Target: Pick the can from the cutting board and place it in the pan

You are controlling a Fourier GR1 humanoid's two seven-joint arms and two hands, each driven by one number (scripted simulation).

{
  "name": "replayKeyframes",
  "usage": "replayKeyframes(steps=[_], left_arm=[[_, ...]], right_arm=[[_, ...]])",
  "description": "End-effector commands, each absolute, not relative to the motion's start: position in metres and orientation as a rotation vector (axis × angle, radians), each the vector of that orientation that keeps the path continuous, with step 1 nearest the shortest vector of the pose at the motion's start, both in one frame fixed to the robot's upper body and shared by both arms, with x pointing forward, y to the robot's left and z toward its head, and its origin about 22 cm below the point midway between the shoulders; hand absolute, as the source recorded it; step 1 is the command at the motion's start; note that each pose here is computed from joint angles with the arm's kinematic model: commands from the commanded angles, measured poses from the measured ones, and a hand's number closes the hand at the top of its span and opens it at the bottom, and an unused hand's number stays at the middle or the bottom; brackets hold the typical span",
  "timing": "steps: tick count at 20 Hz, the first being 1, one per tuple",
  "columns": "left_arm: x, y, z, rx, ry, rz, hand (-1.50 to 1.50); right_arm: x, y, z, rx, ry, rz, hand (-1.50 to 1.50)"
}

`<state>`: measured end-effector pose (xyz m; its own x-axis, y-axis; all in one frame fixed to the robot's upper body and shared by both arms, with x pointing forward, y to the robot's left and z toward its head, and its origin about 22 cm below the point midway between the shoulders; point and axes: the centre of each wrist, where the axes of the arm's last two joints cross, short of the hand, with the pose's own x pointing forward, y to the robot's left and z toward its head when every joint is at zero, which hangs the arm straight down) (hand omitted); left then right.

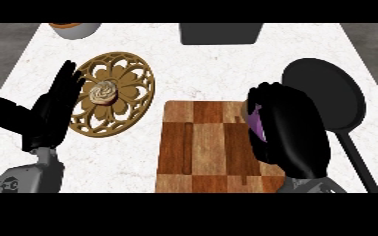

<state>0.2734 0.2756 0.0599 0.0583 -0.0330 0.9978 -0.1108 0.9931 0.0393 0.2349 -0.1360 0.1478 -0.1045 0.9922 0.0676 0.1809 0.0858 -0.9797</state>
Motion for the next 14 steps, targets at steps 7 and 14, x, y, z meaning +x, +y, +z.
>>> replayKeyframes(steps=[7, 14], left_arm=[[0.285, 0.268, 0.053, 0.106, -1.517, 0.053, 0.0], [0.275, 0.273, 0.068, 0.108, -1.523, 0.041, 0.0]], right_arm=[[0.246, -0.199, 0.19, -1.322, -1.455, 0.871, 1.5], [0.277, -0.271, 0.177, -1.348, -1.435, 0.716, 1.5]])
